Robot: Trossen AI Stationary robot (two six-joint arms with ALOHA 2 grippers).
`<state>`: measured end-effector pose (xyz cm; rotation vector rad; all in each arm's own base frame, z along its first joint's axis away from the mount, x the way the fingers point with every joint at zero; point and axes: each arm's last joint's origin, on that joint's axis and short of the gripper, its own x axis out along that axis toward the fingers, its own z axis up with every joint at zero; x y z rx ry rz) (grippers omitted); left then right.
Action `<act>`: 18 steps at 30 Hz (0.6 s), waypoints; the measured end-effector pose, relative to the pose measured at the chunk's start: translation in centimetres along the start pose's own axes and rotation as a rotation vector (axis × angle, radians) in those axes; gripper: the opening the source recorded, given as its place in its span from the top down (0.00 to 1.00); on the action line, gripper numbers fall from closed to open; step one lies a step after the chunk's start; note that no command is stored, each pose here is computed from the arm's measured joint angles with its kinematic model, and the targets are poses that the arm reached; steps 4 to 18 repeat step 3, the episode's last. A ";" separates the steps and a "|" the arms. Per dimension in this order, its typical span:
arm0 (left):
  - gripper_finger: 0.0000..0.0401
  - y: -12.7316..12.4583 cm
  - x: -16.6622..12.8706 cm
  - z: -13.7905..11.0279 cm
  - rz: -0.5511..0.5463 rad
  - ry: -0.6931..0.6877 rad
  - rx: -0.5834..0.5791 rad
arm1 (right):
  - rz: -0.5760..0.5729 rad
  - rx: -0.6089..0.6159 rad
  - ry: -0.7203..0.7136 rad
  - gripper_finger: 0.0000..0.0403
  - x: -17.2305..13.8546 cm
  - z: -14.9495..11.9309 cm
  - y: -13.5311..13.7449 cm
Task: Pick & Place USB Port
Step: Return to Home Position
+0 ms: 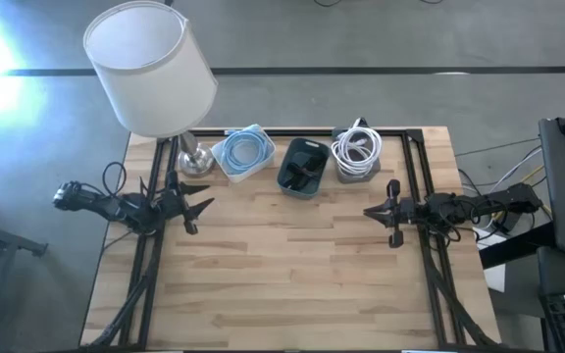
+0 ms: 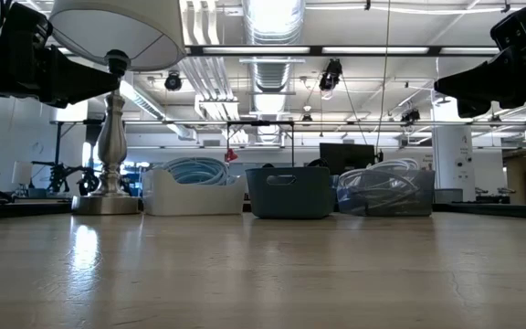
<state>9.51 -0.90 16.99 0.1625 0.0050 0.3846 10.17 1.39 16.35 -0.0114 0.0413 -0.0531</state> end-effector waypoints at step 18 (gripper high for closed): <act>0.53 0.0 0.0 0.0 0.000 0.000 0.000 | 0.000 -0.001 0.000 0.93 0.0 0.0 0.0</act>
